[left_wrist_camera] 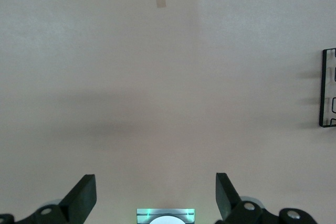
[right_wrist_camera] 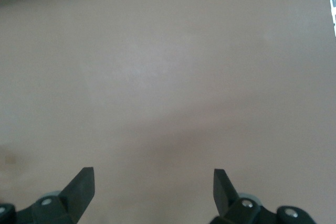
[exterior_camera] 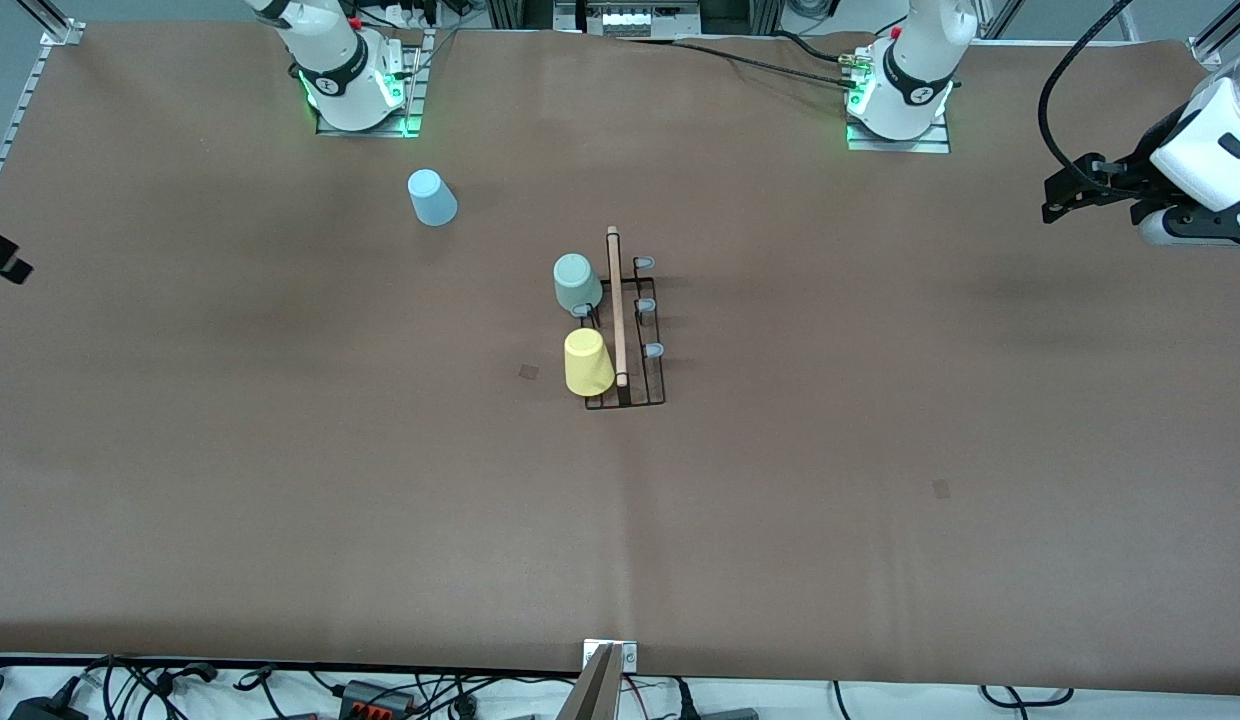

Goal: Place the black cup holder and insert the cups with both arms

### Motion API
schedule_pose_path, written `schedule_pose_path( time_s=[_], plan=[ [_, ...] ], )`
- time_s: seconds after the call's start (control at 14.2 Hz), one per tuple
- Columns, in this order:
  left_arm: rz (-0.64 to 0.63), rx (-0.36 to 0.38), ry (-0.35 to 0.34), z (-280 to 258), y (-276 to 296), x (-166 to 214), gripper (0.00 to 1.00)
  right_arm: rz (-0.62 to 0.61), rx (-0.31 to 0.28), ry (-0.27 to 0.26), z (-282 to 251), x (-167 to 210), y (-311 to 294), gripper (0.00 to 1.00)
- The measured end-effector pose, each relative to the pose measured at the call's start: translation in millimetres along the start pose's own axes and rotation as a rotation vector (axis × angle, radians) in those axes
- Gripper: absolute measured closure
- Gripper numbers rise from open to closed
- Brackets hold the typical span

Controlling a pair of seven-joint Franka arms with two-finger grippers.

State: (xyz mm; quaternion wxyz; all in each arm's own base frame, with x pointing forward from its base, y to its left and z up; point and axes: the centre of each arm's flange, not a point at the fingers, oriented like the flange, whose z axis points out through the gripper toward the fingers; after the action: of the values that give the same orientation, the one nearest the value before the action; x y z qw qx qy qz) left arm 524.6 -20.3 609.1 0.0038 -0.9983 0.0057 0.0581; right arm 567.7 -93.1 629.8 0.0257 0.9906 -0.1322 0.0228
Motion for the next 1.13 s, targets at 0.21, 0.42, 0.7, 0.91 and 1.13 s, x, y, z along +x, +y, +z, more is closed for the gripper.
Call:
schedule_pose_path(
  time_s=[0.21, 0.42, 0.7, 0.91, 1.13],
  plan=[
    [-0.001, 0.0, 0.0, 0.0, -0.1, 0.0, 0.0, -0.006, 0.013, -0.074, 5.8, -7.7, -4.7, 0.0],
    [-0.001, 0.0, 0.0, 0.0, 0.0, 0.0, 0.0, -0.063, 0.043, -0.084, 12.6, -4.2, -3.5, 0.0],
    [-0.009, 0.0, 0.0, 0.0, -0.2, 0.0, 0.0, -0.112, 0.046, -0.077, 13.3, -2.7, -6.9, 0.0],
    [-0.027, 0.0, 0.0, 0.0, -0.4, 0.0, 0.0, -0.124, 0.018, -0.065, 11.3, -2.4, -6.6, 0.0],
    [-0.03, 0.0, 0.0, 0.0, -0.5, 0.0, 0.0, -0.136, 0.016, -0.059, 7.7, -4.5, -11.9, 0.0]
  ],
)
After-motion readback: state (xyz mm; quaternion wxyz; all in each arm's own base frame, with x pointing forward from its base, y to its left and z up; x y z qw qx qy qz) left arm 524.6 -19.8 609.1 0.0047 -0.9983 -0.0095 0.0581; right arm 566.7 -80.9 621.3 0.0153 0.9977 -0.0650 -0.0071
